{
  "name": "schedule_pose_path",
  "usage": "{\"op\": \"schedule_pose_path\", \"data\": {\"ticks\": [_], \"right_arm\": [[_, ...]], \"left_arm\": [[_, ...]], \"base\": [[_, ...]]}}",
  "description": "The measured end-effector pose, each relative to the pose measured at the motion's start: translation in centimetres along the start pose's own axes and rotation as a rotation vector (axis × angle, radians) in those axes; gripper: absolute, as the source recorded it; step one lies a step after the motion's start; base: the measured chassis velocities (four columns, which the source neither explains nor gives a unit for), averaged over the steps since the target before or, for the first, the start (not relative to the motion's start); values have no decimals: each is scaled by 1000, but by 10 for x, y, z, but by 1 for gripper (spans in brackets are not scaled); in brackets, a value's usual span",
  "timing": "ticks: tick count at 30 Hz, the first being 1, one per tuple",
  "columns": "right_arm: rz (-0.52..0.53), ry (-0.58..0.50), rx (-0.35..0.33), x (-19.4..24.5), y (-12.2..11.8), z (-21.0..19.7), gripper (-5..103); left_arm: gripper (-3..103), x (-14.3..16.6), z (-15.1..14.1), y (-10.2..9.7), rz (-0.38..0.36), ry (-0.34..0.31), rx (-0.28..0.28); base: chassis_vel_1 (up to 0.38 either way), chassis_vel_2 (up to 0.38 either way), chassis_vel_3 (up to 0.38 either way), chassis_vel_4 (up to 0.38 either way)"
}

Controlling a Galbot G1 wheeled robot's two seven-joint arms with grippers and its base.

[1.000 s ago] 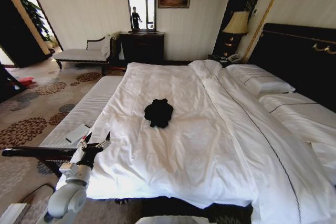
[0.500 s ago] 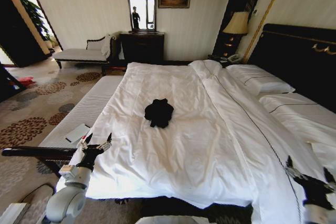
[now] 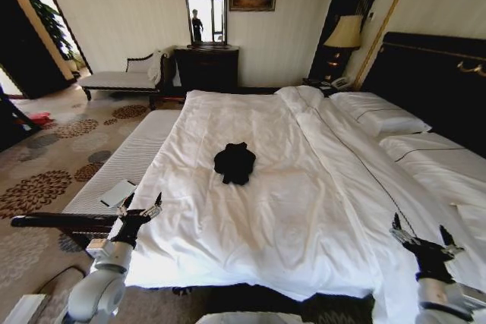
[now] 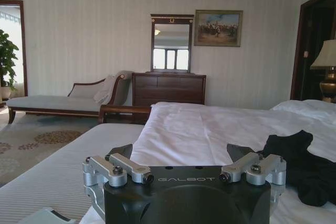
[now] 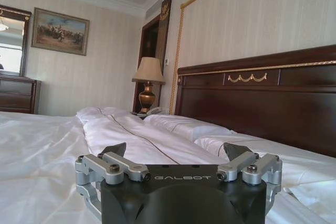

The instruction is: Fold the clothes on the bed.

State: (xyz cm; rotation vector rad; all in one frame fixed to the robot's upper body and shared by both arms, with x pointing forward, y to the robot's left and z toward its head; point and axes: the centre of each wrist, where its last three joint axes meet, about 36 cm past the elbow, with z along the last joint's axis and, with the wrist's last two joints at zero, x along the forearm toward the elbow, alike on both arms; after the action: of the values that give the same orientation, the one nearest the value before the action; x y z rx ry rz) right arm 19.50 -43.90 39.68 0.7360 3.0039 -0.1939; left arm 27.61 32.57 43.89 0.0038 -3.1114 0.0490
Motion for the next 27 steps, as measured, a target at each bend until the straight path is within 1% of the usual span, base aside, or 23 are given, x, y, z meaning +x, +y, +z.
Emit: {"op": "schedule_pose_path", "data": {"ticks": [8, 16, 23, 27], "right_arm": [[-8, -4, 16, 1, 1, 8, 100], [-98, -49, 9, 2, 8, 6, 100], [-131, -61, 10, 0, 16, 7, 100], [-135, -61, 37, 0, 15, 14, 100]], "left_arm": [[100, 3, 2, 1, -6, 8, -2], [100, 0, 2, 0, -4, 5, -3], [100, -1, 1, 0, -4, 5, -3], [100, -1, 3, 0, -6, 8, -3]], "base": [[47, 44, -47, -38], [0, 0, 0, 0], [0, 0, 0, 0], [-67, 62, 58, -78]]}}
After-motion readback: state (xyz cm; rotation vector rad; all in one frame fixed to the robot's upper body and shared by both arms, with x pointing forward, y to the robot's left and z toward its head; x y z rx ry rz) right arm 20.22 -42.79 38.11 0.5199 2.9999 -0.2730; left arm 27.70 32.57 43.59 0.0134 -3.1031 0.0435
